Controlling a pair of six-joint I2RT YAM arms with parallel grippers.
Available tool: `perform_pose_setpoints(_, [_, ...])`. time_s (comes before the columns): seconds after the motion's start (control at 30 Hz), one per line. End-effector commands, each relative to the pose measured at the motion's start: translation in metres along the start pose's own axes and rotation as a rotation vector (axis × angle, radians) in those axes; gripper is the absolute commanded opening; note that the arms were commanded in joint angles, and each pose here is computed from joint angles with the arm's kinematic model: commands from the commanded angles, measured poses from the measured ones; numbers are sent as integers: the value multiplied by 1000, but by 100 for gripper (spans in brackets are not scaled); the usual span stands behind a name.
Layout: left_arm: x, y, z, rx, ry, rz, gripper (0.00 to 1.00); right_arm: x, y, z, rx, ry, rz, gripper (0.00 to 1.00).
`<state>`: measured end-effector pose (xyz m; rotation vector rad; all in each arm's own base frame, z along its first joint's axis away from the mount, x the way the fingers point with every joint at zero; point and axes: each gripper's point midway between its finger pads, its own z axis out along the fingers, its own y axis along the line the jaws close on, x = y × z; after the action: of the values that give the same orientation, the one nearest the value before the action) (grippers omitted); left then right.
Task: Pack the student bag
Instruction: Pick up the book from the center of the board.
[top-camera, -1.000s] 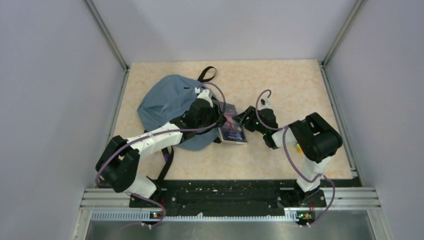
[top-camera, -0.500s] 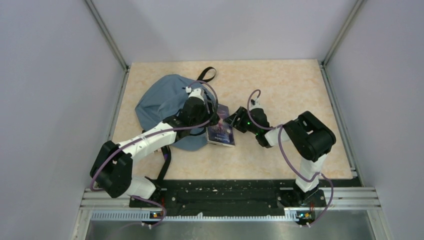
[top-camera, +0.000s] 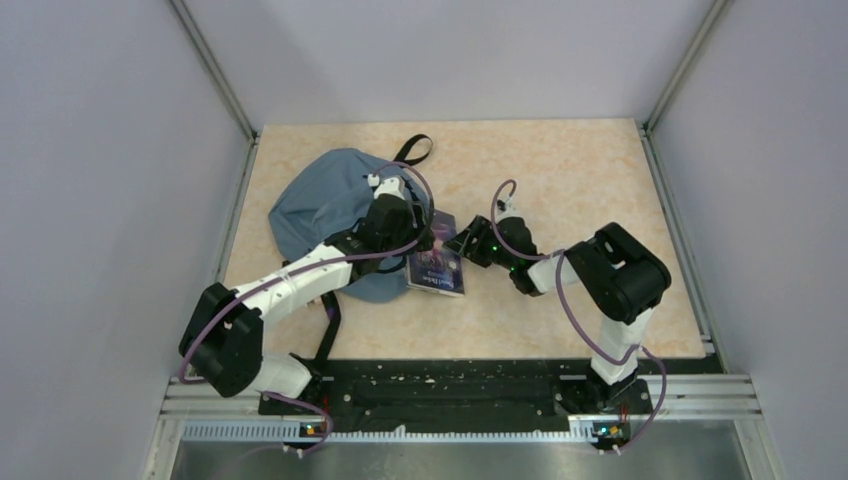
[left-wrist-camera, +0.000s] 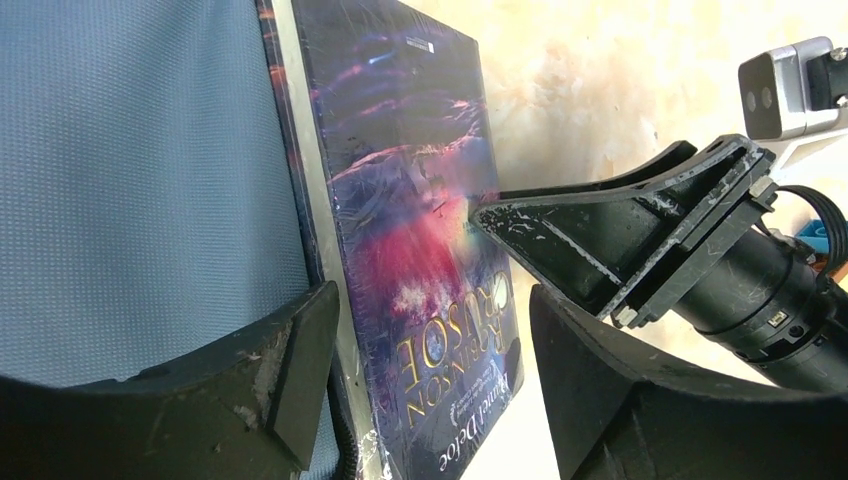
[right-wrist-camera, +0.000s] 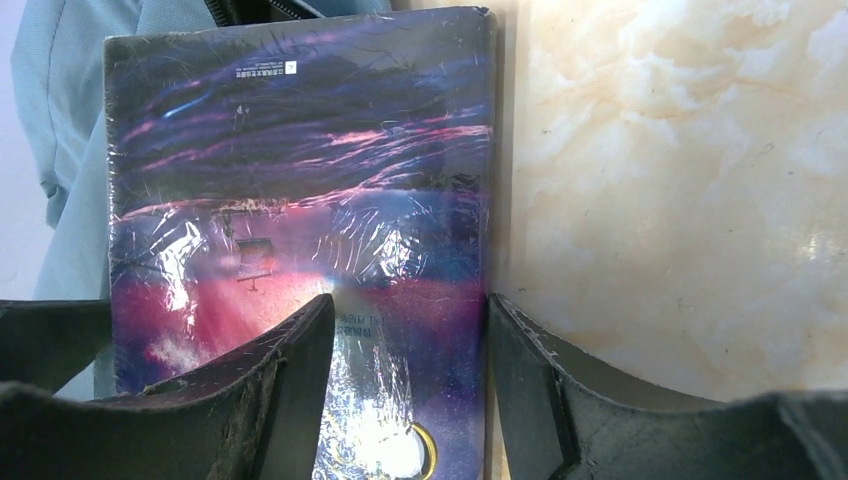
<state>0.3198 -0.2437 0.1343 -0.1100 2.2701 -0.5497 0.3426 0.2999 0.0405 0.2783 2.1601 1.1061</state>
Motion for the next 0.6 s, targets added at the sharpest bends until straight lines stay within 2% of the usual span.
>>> perform_pose_setpoints(0.0, [-31,-10,-16,13,-92,-8,75,55,-17,-3,60,188,-9,56])
perform_pose_setpoints(0.23, [-29,-6,-20,4,-94,-10,76,54,-18,-4,68,184,-14,56])
perform_pose_setpoints(0.57, [-10,3,-4,-36,-29,-20,77,54,-16,-5,77,180,-22,56])
